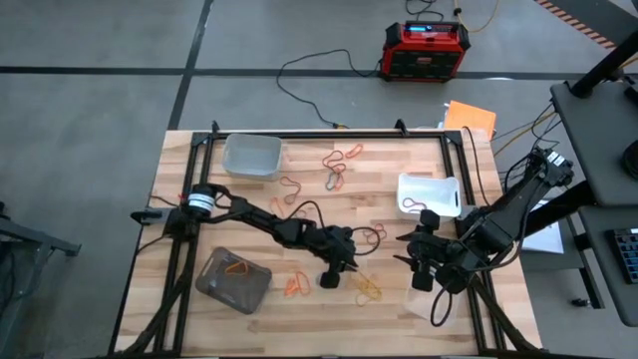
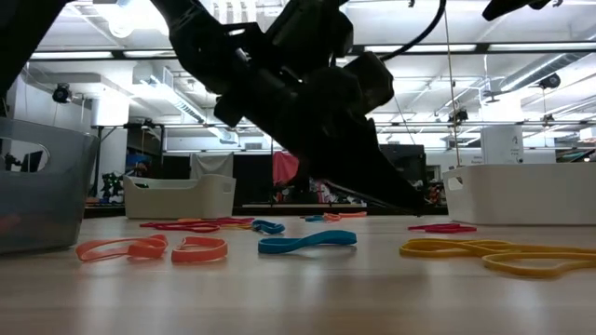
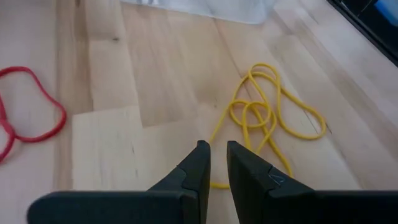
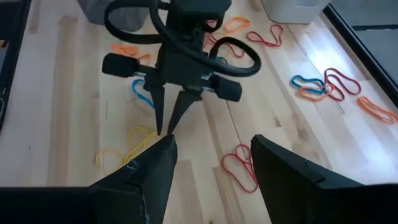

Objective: Sort rubber bands into baskets
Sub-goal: Put the yellow rubber band into the gray bin

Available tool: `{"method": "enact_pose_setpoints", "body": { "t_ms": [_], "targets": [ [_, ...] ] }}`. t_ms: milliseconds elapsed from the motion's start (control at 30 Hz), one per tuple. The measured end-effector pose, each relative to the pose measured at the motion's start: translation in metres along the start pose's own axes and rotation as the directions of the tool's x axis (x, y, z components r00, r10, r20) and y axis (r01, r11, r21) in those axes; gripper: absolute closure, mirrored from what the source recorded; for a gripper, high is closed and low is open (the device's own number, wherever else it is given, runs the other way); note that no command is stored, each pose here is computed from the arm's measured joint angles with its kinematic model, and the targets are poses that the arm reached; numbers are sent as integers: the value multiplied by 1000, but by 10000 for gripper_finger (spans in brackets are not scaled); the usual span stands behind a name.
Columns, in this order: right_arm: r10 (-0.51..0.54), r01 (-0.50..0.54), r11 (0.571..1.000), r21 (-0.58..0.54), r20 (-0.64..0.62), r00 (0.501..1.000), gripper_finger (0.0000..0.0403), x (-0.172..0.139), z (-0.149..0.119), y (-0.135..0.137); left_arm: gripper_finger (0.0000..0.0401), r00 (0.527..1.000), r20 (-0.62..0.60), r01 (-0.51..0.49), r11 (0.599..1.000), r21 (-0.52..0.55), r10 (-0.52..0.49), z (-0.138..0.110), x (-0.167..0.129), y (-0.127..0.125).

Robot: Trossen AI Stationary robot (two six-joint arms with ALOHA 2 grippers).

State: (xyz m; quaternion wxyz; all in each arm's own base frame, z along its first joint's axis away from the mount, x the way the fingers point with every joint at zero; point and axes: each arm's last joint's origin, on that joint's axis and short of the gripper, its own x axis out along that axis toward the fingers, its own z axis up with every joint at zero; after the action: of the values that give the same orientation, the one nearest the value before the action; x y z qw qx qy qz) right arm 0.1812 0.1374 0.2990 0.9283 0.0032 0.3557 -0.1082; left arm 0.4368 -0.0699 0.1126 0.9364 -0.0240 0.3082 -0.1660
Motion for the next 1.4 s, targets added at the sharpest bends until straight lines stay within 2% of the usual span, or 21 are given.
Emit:
{"method": "enact_pose_setpoints", "body": {
  "t_ms": [267, 600, 833, 1400],
  "targets": [
    [-3, 3, 1000, -11, -4, 1000, 202, 0, 0, 0, 354, 1000, -22, -1, 999, -43, 0, -5, 1, 0],
    [-11, 10, 1000, -15, -11, 1000, 202, 3, -5, 0, 287, 1000, -24, -19, 999, -43, 18, -5, 1, 1],
    [-29, 30, 999, 20, -33, 999, 202, 10, -14, -2, 246, 999, -24, -44, 998, -41, 43, -5, 1, 1],
    [-34, 35, 999, 19, -37, 999, 202, 11, -16, -2, 241, 997, -18, -74, 997, -36, 73, -5, 1, 2]
  ]
}}
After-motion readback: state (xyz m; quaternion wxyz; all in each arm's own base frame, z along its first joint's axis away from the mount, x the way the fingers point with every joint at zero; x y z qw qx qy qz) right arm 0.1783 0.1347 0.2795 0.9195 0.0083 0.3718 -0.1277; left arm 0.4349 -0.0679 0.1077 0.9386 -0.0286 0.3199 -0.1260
